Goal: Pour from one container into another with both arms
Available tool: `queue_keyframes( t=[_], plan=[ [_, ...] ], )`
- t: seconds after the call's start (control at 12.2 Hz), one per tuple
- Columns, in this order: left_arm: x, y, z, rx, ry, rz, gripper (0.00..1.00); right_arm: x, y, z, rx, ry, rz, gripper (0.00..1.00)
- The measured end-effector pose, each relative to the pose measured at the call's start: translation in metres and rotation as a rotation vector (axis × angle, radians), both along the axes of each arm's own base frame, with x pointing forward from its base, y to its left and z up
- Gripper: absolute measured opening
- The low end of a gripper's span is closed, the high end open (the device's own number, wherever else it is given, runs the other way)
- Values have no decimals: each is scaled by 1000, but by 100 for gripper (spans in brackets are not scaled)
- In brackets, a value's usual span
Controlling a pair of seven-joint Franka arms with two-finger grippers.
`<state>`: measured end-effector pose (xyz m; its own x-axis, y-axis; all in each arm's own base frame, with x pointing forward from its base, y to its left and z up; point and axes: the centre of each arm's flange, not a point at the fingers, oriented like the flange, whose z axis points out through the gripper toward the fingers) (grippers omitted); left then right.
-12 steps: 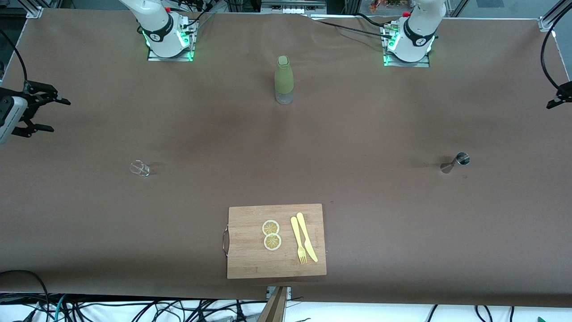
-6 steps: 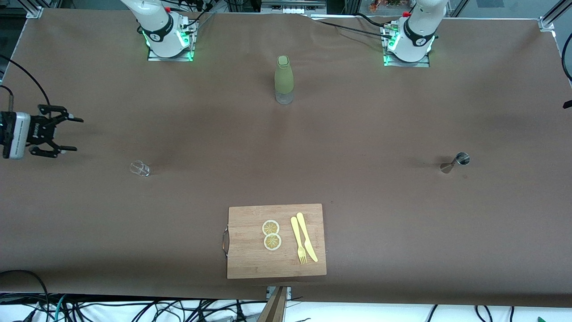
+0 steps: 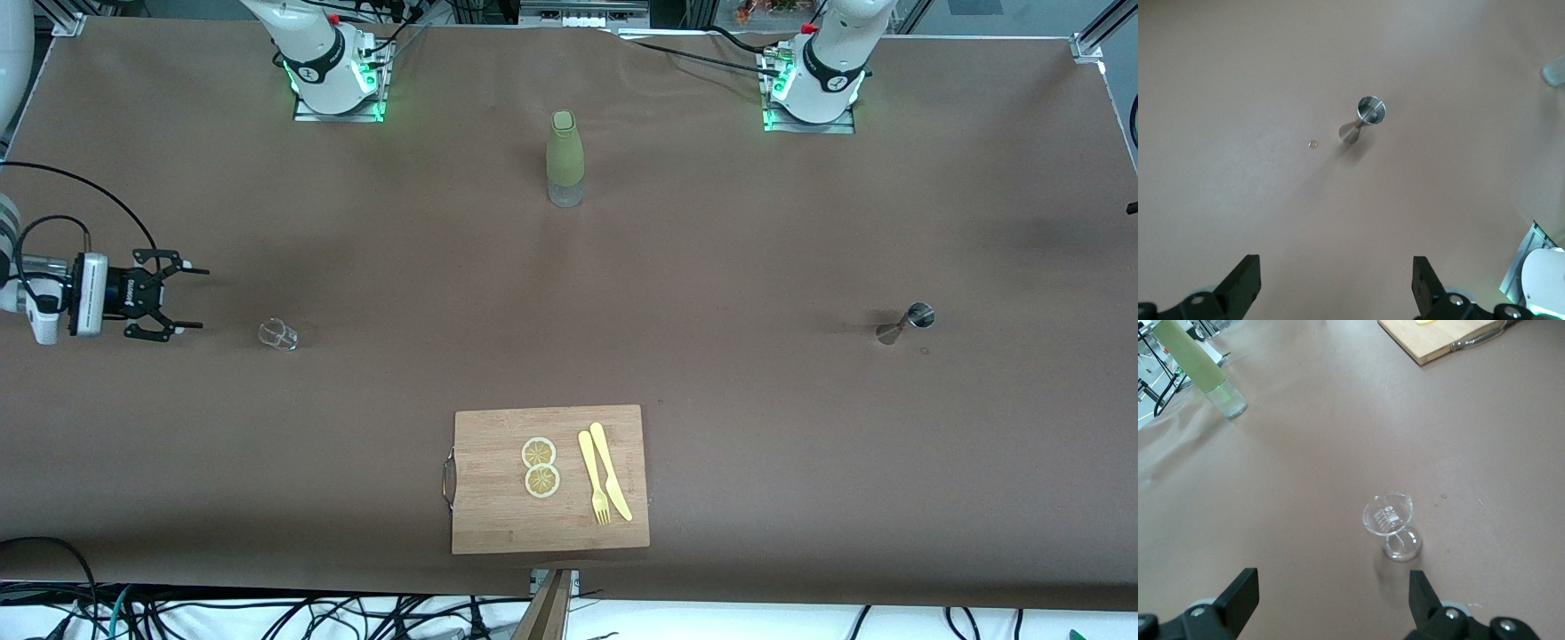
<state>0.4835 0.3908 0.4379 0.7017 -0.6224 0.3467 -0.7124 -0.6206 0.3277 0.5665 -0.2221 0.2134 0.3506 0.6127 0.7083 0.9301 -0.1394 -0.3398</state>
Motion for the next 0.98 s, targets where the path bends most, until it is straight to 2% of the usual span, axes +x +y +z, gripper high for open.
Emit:
queue_keyframes(
  t=[0.16, 0.49, 0.98],
  plan=[
    [-10, 20, -28, -72, -58, -36, 100, 3, 2, -29, 46, -47, 8, 100],
    [-25, 45, -76, -170, -131, -75, 100, 15, 7, -71, 104, -143, 29, 100],
    [-26, 48, -115, -228, -140, -104, 100, 28, 38, -108, 184, -199, 64, 100]
  ],
)
